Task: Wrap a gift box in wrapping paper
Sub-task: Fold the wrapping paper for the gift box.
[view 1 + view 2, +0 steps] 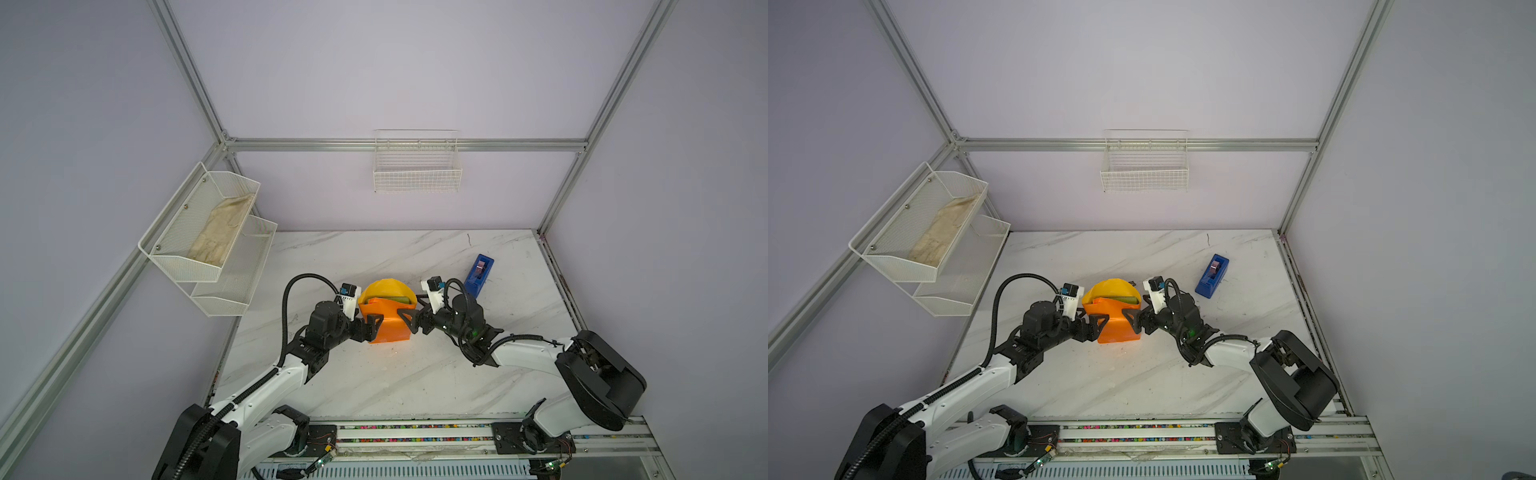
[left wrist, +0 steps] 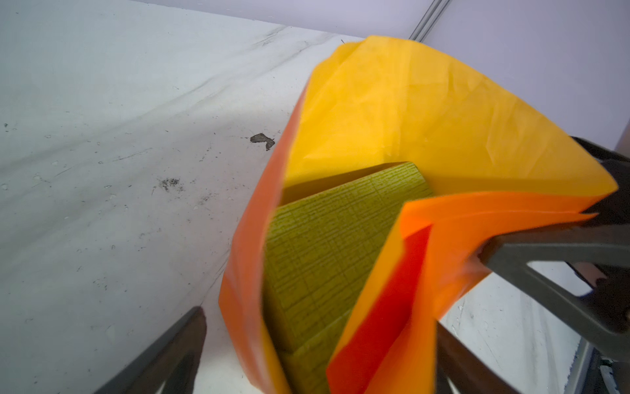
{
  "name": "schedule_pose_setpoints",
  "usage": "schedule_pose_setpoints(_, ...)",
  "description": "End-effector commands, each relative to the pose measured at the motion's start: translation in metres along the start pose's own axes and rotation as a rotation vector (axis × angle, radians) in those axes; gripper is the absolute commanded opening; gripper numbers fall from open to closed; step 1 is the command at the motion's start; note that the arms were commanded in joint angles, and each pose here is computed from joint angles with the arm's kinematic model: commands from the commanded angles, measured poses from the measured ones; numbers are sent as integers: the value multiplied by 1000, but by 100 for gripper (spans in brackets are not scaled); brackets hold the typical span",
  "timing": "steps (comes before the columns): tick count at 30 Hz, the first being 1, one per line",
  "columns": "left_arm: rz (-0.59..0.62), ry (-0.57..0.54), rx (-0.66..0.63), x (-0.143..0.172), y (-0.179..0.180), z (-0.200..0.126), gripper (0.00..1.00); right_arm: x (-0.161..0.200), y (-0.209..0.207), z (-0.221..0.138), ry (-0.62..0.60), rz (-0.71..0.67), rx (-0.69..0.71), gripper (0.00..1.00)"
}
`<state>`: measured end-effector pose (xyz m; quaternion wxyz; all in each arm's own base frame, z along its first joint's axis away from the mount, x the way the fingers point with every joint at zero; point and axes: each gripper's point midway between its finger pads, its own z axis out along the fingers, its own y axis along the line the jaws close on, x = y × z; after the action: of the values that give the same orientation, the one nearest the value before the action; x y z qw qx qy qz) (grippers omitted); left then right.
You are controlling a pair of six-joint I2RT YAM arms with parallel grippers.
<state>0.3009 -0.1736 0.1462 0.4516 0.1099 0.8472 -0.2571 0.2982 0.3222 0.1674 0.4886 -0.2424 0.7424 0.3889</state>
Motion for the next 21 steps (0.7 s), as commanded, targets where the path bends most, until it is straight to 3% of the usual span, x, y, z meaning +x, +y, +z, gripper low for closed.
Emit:
schedule_pose_setpoints(1,45,-157,-30,-59,-7,-6,90,2,-3,4,17,19,20,90)
schedule_pose_setpoints(14,4,-68,-57,-36,2,14,81,14,-5,6,58,74,58,90)
schedule_pose_setpoints(21,32,-105,-24,-48,-7,8,86,2,-11,5,19,123,130,87)
